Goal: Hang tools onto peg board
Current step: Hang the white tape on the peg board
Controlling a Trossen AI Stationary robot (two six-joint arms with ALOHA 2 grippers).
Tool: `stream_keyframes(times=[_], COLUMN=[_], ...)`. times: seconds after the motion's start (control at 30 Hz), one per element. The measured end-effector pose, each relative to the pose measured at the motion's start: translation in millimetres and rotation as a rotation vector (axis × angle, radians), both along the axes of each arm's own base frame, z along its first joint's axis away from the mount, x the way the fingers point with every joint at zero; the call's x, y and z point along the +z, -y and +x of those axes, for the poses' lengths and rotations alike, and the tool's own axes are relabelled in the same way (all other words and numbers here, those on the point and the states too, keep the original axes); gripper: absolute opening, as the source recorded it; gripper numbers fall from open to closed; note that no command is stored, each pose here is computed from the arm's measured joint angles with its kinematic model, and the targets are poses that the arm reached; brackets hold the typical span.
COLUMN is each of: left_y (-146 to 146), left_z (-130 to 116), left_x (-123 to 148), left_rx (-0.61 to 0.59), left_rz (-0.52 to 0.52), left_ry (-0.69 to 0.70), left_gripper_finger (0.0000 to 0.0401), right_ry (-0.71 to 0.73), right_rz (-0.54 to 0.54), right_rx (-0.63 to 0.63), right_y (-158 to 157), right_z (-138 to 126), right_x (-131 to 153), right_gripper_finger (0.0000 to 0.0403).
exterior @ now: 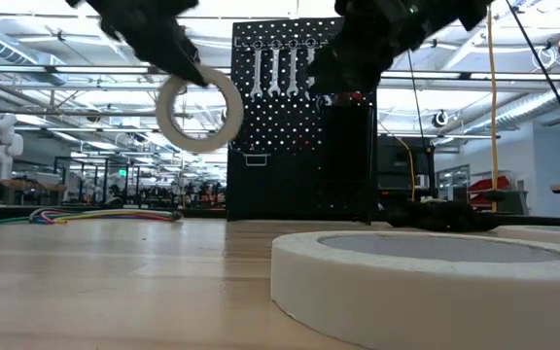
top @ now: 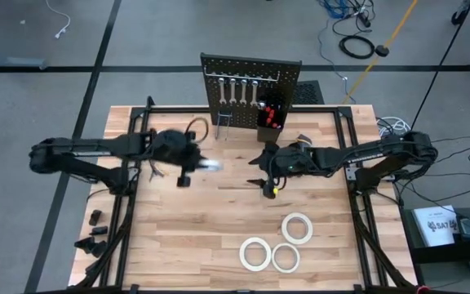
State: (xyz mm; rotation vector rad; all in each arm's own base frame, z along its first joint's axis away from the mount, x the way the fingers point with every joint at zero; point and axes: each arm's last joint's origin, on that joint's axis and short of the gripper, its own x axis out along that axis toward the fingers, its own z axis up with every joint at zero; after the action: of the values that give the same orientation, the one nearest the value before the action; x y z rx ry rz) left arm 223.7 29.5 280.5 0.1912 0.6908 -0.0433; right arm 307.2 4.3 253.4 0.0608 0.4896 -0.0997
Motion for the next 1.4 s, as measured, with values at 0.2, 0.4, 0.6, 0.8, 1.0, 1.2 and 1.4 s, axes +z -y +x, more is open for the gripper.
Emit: stream_keyframes(times=[0.2, 0.4, 0.6, 0.8, 1.0, 1.2, 1.4], left_y=[-58, -94, -117, -135, -145, -151, -153], left_z=[4, 6, 14, 16, 16, 19, 20], left_x=[-12, -22, -36, -45, -54, -54, -53], left_rx=[-0.016, -0.052, -0.048, -0.037, 0.001, 0.104, 0.173], left_rz=[-0.046, -0.077, -0.094, -0.075, -0.074, 0.029, 0.037], left_ry=[0.029, 0.099, 0.128, 0.156, 0.133, 0.121, 0.120], left_gripper_finger=[0.0063, 0.0063, 0.0063, 0.0063, 0.0063, 0.0075, 0.0154], right_ry=[0.020, 0.018, 0.021, 0.024, 0.026, 0.031, 0.033], right_rz=[0.008, -0.048, -0.077, -0.092, -0.093, -0.066, -0.027], right_rx=[-0.013, 0.012, 0.001, -0.013, -0.013, -0.027, 0.008], right_y=[4, 5, 13, 19, 20, 20, 16], right_z=[-3, -2, -2, -2, -2, -2, -2], right_x=[-7, -7, -7, -6, -6, -6, -6], right_gripper_finger=[0.0297, 0.0297, 0.0297, 0.0297, 0.0297, 0.0297, 0.0297])
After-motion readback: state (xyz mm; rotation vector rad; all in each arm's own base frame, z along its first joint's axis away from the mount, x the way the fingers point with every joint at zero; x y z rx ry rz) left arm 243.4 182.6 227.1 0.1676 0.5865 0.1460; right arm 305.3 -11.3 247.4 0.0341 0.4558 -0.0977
